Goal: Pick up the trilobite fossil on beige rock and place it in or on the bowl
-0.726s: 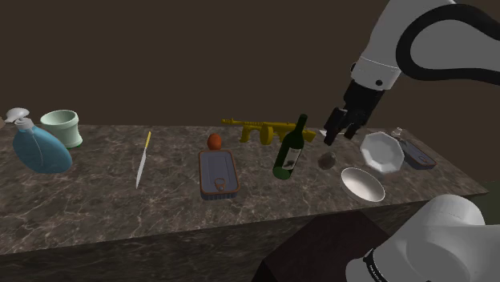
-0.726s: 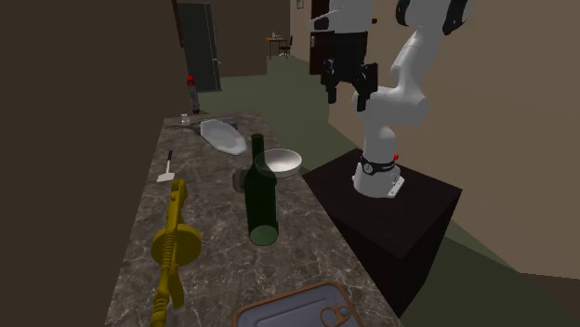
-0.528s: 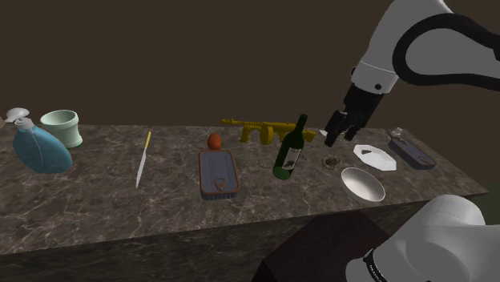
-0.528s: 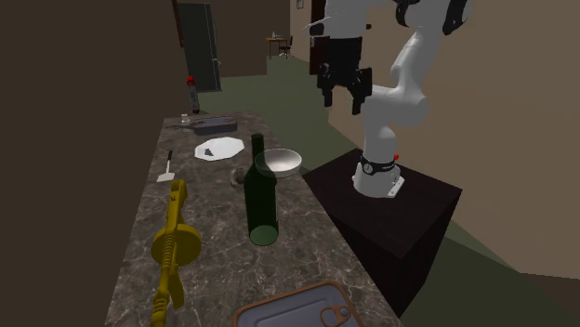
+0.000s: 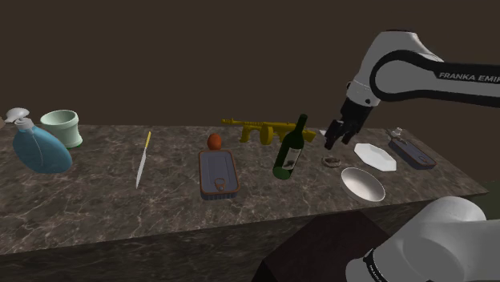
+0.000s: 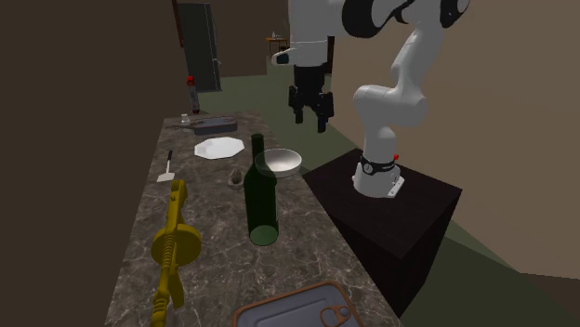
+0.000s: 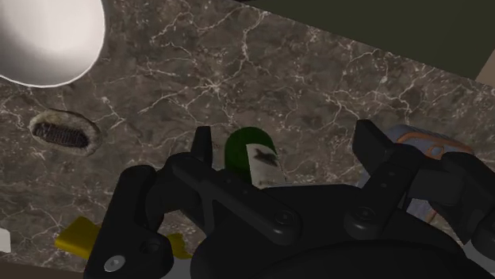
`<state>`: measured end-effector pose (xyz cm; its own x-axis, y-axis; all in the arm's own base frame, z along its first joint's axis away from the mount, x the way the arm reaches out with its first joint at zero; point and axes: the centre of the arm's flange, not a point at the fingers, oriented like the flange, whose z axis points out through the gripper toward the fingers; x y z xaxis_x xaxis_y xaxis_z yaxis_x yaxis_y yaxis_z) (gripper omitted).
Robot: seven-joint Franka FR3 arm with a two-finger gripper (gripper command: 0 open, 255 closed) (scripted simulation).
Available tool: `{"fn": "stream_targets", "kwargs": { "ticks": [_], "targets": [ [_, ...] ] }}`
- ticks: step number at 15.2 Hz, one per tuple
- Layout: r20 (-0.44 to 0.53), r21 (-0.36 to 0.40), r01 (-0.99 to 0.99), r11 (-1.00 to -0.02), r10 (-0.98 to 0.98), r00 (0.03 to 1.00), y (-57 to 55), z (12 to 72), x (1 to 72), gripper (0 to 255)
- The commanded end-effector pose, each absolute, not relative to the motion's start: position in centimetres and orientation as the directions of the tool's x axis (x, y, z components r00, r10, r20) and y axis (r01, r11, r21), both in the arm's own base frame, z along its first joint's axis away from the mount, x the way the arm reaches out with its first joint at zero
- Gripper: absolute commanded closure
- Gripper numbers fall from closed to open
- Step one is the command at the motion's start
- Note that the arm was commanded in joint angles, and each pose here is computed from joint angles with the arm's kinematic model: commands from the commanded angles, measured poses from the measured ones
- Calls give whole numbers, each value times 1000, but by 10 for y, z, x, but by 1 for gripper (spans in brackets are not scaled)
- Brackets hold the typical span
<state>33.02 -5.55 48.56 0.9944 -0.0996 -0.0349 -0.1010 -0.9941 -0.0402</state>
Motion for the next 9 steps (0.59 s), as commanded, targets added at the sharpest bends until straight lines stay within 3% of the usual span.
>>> {"fn": "stream_targets", "kwargs": {
  "ticks": [1, 9],
  "targets": [
    [-34, -39, -99, -994, -98, 995, -75, 470, 334, 0],
    [-33, -36, -97, -995, -96, 995, -156, 407, 357, 0]
  ]
}}
